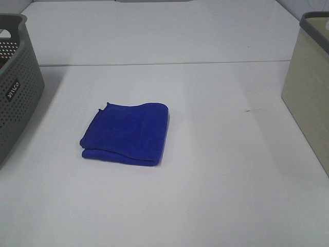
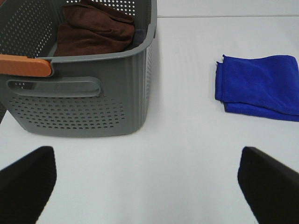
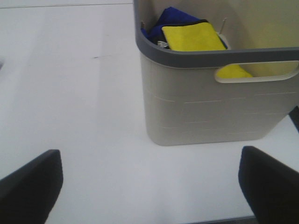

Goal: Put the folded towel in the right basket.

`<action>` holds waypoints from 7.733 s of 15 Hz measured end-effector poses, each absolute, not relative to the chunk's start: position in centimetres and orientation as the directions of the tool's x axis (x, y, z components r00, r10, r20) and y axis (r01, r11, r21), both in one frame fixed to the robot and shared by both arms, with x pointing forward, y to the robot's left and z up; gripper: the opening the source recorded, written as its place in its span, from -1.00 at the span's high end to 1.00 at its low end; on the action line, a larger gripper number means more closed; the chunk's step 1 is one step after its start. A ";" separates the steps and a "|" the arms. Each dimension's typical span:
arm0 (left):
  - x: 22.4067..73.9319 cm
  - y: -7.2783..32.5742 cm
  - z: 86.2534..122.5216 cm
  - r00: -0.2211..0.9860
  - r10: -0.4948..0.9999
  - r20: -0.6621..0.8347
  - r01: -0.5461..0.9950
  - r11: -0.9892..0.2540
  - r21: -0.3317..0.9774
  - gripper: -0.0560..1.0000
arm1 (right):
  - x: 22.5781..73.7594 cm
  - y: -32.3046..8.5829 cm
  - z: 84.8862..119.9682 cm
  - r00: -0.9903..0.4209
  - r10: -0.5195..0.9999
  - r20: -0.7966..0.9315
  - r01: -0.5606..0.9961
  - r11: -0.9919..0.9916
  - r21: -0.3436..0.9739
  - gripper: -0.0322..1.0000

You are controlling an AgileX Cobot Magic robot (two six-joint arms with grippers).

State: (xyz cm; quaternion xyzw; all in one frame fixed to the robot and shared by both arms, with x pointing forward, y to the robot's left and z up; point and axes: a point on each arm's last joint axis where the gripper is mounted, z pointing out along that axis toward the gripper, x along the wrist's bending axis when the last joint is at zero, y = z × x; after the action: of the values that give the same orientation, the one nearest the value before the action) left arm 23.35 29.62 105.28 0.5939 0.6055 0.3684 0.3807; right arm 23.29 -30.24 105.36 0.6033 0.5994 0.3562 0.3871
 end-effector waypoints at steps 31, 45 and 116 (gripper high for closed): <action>23.4 29.6 105.3 -0.005 1.000 -0.023 0.439 0.023 0.898 -0.96 | 60.6 -10.4 87.7 0.108 0.814 0.571 0.958 -0.238 0.159 -0.93; 23.4 29.6 105.3 -0.004 1.000 -0.024 0.439 0.024 0.898 -0.96 | 61.0 2.1 84.7 -0.015 0.737 0.676 0.980 -0.123 0.156 -0.14; 23.4 29.6 105.3 -0.004 1.000 -0.024 0.439 0.024 0.898 -0.96 | 29.0 -28.8 108.6 -0.079 0.991 0.112 0.642 -0.035 0.766 -0.95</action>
State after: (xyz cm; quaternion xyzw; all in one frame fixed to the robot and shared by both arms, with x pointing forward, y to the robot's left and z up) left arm 23.35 29.61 105.28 0.5939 0.6055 0.3680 0.3811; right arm 28.97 -28.83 108.55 0.6302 0.6476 0.3469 0.2513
